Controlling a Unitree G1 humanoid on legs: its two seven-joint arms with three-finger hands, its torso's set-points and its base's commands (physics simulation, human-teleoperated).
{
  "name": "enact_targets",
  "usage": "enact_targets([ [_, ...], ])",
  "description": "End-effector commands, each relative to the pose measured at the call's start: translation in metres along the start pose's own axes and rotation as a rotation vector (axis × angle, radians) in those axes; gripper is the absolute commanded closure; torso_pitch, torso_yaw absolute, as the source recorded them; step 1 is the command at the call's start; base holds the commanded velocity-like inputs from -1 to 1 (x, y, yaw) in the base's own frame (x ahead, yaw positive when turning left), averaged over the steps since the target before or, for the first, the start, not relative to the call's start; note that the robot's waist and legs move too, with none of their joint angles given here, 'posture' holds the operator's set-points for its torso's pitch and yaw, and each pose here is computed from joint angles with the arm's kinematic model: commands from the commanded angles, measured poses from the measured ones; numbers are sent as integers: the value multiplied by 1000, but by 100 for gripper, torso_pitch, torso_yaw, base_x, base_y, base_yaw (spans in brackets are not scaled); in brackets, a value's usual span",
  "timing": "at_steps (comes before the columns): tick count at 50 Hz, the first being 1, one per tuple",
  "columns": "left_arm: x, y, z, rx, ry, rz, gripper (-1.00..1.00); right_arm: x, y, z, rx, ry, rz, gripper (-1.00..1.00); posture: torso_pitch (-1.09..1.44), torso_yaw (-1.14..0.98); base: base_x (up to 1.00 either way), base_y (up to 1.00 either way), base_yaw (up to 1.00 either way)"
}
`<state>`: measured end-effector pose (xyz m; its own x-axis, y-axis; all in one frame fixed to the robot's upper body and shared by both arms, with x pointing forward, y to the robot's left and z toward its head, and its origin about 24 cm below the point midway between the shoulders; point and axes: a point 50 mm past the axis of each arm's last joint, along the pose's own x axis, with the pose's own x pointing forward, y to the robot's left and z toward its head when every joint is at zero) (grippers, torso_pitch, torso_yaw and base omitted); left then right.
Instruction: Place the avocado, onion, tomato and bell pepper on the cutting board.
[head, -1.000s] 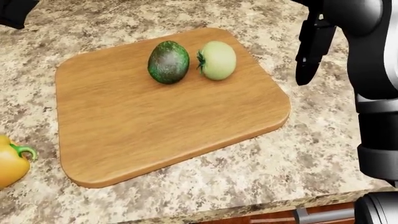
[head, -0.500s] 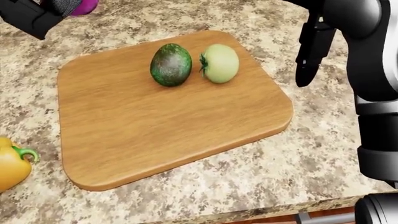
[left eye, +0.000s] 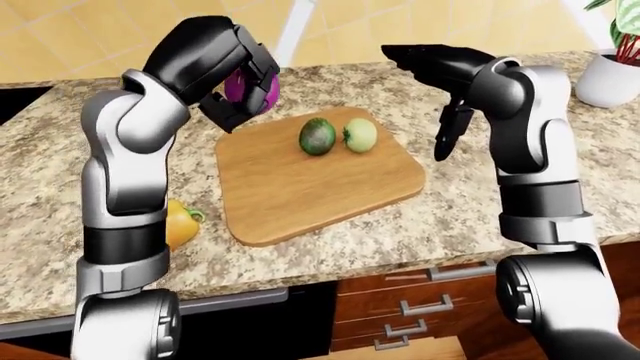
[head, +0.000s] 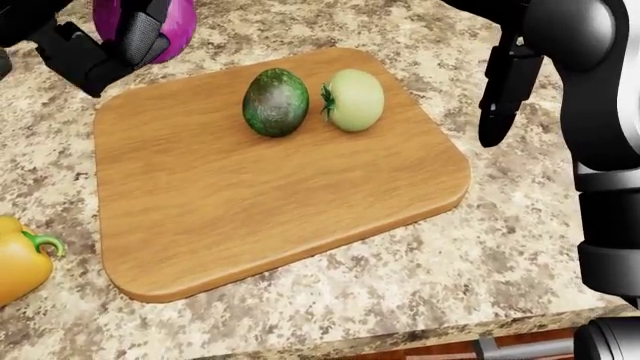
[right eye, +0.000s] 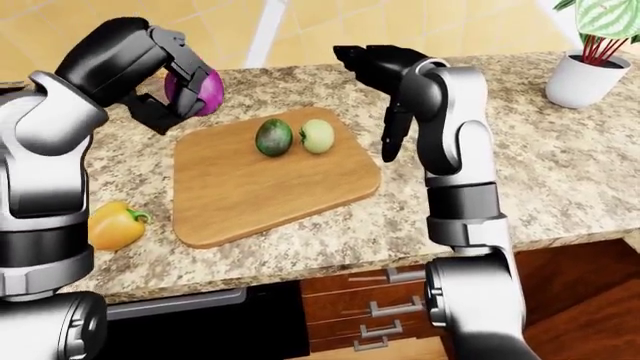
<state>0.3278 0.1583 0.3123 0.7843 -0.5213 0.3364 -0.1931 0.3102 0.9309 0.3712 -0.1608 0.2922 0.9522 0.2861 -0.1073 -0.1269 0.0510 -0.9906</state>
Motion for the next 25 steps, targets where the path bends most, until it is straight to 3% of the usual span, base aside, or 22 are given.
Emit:
enact_targets([
  [1, -2, 17, 7, 38, -29, 77, 100, -8, -21, 4, -19, -11, -90, -100, 0, 0, 0, 0, 0],
  [25, -7, -22, 8, 54, -50, -2, 100, -9, -22, 3, -20, -10, -89, -100, 0, 0, 0, 0, 0],
])
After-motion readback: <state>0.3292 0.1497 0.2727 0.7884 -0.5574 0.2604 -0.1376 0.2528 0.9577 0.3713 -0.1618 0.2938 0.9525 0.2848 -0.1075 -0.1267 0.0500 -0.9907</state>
